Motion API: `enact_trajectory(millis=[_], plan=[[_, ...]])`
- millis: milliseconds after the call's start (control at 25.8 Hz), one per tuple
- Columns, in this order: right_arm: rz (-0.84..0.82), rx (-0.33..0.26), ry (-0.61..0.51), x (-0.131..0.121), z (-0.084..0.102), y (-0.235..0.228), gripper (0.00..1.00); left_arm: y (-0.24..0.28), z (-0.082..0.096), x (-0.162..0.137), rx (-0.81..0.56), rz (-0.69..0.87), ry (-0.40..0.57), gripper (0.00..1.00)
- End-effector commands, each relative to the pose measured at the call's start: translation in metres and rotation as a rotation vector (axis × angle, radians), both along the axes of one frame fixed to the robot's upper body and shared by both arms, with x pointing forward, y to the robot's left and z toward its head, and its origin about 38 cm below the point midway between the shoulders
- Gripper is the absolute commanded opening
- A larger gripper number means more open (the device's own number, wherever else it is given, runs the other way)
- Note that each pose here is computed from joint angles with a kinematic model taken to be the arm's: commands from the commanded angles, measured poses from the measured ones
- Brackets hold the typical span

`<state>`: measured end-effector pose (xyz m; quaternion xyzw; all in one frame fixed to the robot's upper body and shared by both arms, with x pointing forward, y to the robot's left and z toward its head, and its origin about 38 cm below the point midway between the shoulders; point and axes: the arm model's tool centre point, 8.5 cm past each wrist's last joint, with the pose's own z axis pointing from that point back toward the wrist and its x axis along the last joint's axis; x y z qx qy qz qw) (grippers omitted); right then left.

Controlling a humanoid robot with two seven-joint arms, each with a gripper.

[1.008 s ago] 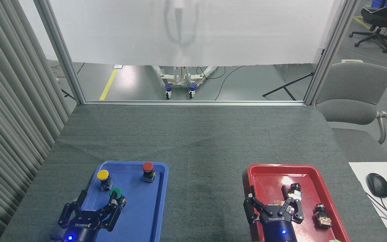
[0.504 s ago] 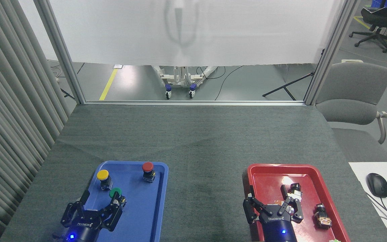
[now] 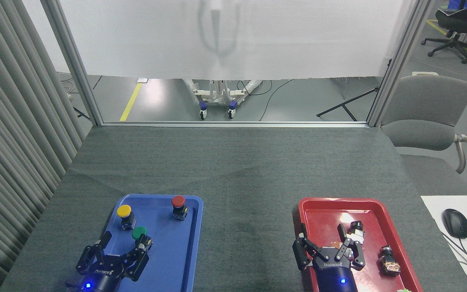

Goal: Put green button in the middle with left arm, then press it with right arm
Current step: 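Grasp the green button with the left hand and lift it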

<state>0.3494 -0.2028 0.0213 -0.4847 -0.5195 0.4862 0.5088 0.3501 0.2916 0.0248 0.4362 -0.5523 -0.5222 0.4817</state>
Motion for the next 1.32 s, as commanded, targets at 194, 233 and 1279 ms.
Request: enact_trajectory(millis=[194,233,1279], plan=[[0.041,-0.015,0.011,-0.002,-0.005,0.000,1.00,0.005,-0.009,-0.003,0.020,-0.006,0.030,0.99],[0.043,-0.015,0.011,-0.002,-0.005,0.000,1.00,0.004,-0.014,-0.005,0.025,-0.022,0.046,0.99],[0.026,-0.011,0.005,-0.004,-0.004,-0.002,1.00,0.000,-0.051,0.037,0.087,-0.134,0.195,0.95]])
